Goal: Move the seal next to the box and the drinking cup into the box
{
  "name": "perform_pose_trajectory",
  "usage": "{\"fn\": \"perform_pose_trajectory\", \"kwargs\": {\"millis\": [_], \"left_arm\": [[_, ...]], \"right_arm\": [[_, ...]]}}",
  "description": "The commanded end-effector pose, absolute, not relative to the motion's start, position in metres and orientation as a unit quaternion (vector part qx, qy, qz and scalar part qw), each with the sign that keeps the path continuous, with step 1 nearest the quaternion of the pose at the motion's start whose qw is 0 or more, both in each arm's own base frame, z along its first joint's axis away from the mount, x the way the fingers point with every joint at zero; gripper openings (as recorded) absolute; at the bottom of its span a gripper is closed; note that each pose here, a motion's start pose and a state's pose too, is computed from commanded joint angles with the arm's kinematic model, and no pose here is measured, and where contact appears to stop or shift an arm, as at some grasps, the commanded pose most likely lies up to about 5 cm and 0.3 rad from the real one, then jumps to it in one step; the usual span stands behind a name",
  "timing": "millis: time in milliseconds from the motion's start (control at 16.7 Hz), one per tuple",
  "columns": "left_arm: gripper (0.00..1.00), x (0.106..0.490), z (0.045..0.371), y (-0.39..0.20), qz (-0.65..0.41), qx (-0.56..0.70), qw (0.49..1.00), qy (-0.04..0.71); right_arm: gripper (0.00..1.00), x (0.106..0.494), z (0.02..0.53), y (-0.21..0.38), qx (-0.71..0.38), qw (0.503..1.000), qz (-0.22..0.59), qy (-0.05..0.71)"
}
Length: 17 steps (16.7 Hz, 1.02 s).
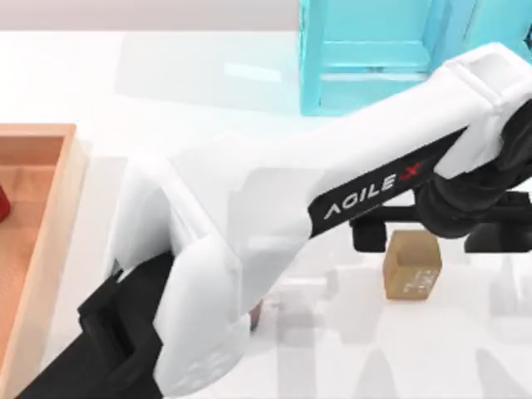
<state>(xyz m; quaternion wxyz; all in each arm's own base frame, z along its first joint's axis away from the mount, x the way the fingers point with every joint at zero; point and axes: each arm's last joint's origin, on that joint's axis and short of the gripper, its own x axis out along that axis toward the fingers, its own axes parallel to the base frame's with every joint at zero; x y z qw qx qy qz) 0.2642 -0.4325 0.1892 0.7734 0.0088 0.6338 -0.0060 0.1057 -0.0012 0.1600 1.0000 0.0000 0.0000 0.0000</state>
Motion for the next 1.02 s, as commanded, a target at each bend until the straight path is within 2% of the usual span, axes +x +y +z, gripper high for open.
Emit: {"fn": "perform_pose_trajectory", "kwargs": {"millis": [360, 660, 1020], "left_arm": [[1.00, 0.274, 0.134, -0.432, -0.006, 0.008, 0.774, 0.634], [1.00, 0.274, 0.129, -0.431, -0.006, 0.008, 0.774, 0.634], [0.55, 0.274, 0.129, -0.431, -0.006, 0.008, 0.774, 0.634]], "right_arm": [[1.00, 0.106, 0.160, -0.001, 0.000, 1.000, 0.000, 0.000], [1.00, 0.106, 0.160, -0.001, 0.000, 1.000, 0.000, 0.000], [1.00, 0.106, 0.160, -0.001, 0.000, 1.000, 0.000, 0.000]]}}
